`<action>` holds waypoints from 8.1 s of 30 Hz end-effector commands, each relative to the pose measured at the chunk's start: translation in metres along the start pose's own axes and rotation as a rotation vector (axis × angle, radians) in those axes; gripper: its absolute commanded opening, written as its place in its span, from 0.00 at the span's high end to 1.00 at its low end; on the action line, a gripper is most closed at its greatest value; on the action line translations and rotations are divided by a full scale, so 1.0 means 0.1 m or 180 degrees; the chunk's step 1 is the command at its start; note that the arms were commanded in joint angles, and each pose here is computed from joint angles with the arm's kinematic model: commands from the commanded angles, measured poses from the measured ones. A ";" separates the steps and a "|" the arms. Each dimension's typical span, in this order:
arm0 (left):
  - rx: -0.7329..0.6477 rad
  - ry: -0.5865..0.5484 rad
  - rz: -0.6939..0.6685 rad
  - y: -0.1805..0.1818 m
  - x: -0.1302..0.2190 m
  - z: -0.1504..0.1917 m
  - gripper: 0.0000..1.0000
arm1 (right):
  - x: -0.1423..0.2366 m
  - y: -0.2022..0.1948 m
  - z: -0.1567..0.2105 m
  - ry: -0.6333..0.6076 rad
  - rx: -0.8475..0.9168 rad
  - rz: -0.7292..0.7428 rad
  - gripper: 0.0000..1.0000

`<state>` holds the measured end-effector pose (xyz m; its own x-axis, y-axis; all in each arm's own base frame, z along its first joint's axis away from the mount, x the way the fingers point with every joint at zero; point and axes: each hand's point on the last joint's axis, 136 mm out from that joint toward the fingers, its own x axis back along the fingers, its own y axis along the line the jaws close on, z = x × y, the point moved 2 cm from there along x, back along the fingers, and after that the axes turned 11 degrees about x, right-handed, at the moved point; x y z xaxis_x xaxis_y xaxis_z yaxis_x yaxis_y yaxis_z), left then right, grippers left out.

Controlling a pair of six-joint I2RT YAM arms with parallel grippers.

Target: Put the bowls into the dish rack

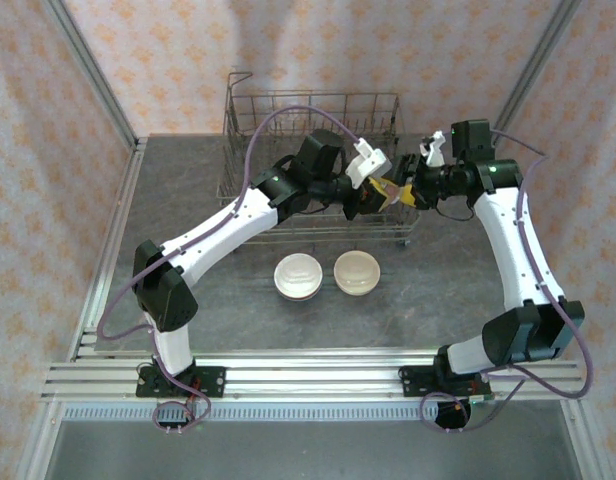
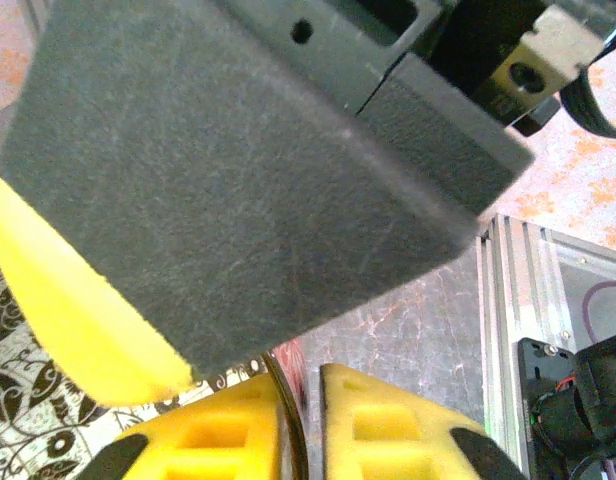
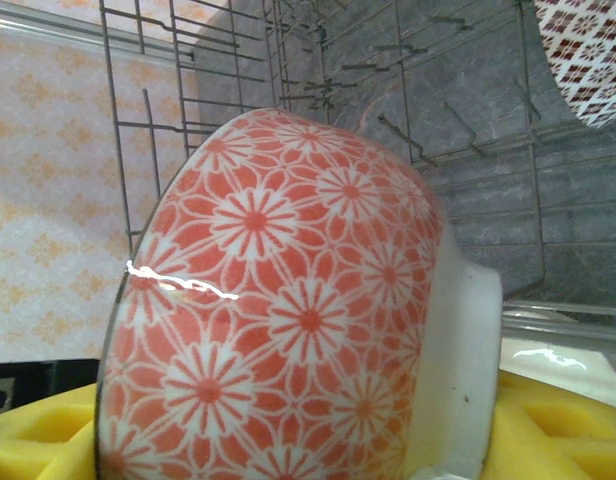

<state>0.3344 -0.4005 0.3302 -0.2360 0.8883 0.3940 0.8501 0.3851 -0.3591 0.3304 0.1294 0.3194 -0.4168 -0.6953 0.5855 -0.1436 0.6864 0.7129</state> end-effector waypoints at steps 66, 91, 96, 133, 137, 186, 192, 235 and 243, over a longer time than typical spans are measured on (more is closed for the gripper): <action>0.1667 -0.0481 -0.2213 1.72 1.41 0.56 0.59 | -1.55 -0.26 -0.73 0.0459 0.1729 0.2129 0.51; 0.1776 -0.0688 -0.2283 1.84 1.69 0.86 0.59 | -1.94 -0.70 -0.61 0.0740 0.1652 0.2558 0.51; 0.1769 -0.0658 -0.2289 1.86 1.69 0.89 0.59 | -2.02 -0.76 -0.57 0.0778 0.1639 0.2607 0.51; 0.1767 -0.0622 -0.2098 1.69 1.70 0.79 0.59 | -1.66 -0.33 -0.78 0.0313 0.1735 0.2416 0.19; 0.1710 -0.0554 -0.2080 1.63 1.66 0.81 0.59 | -1.62 -0.30 -0.80 0.0295 0.1770 0.2410 0.19; -0.1638 0.2673 -0.0539 -0.07 -0.37 2.37 0.60 | 0.79 -0.48 0.27 -0.0714 0.0959 0.2594 0.10; -0.1575 0.2726 -0.0574 0.01 -0.53 2.48 0.59 | 0.79 -0.49 0.26 -0.0703 0.0994 0.2608 0.09; -0.1601 0.2970 -0.0524 0.04 -0.62 2.68 0.92 | 0.53 -0.62 0.22 -0.0556 0.0941 0.2516 0.07; -0.1687 0.2722 -0.0538 -0.11 -0.50 2.34 0.94 | 0.54 -0.61 0.20 -0.0605 0.0904 0.2472 0.06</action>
<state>0.2284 -0.3858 0.0692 -0.0908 0.2025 0.9751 0.9861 0.1549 0.0597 0.2971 0.0564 0.2989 -0.6217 0.0264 0.7828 0.0220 0.9996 -0.0162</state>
